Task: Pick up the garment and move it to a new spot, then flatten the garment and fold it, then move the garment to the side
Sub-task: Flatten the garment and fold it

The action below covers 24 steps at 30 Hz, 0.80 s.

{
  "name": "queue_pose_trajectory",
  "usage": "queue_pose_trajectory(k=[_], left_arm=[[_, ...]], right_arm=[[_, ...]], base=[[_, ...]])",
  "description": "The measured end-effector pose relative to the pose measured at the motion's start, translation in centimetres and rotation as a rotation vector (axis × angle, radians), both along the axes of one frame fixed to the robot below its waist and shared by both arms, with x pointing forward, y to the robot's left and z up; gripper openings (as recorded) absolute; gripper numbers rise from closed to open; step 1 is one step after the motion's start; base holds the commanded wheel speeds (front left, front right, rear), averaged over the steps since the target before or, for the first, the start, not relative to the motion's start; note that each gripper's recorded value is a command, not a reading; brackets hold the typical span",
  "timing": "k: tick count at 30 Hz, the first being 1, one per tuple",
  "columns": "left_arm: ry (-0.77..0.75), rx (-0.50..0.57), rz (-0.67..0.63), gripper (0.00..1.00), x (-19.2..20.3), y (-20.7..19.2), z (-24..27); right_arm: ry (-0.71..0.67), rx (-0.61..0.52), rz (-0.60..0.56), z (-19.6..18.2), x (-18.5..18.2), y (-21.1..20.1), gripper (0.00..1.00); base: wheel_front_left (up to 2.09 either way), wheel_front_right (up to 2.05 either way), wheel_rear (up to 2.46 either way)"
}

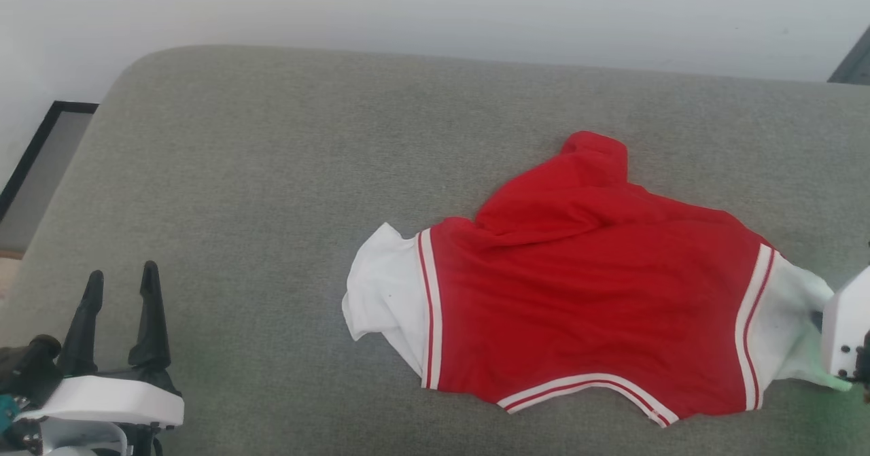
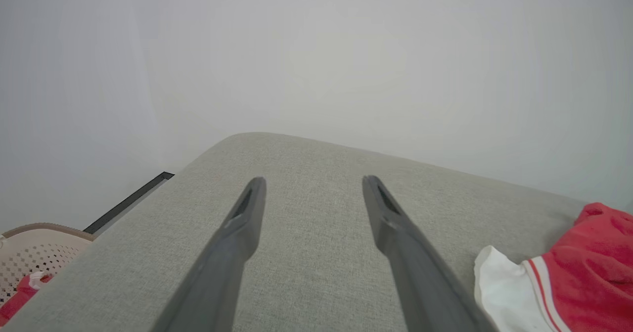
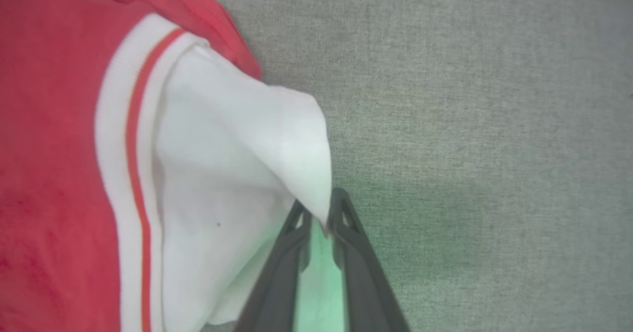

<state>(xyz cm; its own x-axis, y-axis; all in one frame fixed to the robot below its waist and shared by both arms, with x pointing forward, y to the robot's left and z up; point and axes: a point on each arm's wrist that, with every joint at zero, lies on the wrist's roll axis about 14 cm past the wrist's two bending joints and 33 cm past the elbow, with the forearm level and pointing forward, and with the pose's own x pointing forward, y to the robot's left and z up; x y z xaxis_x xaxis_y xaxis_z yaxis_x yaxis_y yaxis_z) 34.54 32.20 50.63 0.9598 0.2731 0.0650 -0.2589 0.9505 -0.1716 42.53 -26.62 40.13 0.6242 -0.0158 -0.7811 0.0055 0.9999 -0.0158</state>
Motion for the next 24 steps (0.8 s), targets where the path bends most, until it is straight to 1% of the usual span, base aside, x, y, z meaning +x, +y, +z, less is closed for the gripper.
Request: queue_pose_trajectory(k=[6, 10, 14, 18, 22, 24], left_arm=[[0.005, 0.019, -0.044, 1.0, 1.0, -0.6, 0.1], [0.014, 0.033, -0.107, 1.0, 2.1, -1.9, 0.1], [0.04, 0.052, -0.176, 1.0, 3.1, -3.2, -0.4], [0.08, 0.061, -0.26, 1.0, 4.6, -5.0, -1.0], [0.159, 0.063, -0.341, 1.0, 6.0, -6.8, -2.1], [0.208, 0.046, -0.383, 1.0, 6.6, -8.0, -2.8]], right_arm=[[-0.056, -0.003, -0.017, 1.8, 0.7, -0.9, 1.0], [-0.152, -0.003, -0.025, 4.2, 1.4, -1.4, 1.0], [-0.315, -0.002, -0.029, 7.5, 2.3, -1.6, 1.0], [-0.485, 0.014, -0.054, 10.1, 2.3, -1.4, 1.0], [-0.641, -0.004, -0.078, 12.1, 1.9, -1.5, 1.0], [-0.692, -0.001, -0.099, 12.5, 1.4, -1.6, 1.0]], base=[[0.0, 0.0, 0.0], [0.0, 0.0, 0.0], [0.0, 0.0, 0.0], [0.0, 0.0, 0.0], [0.0, 0.0, 0.0], [0.0, 0.0, 0.0]])
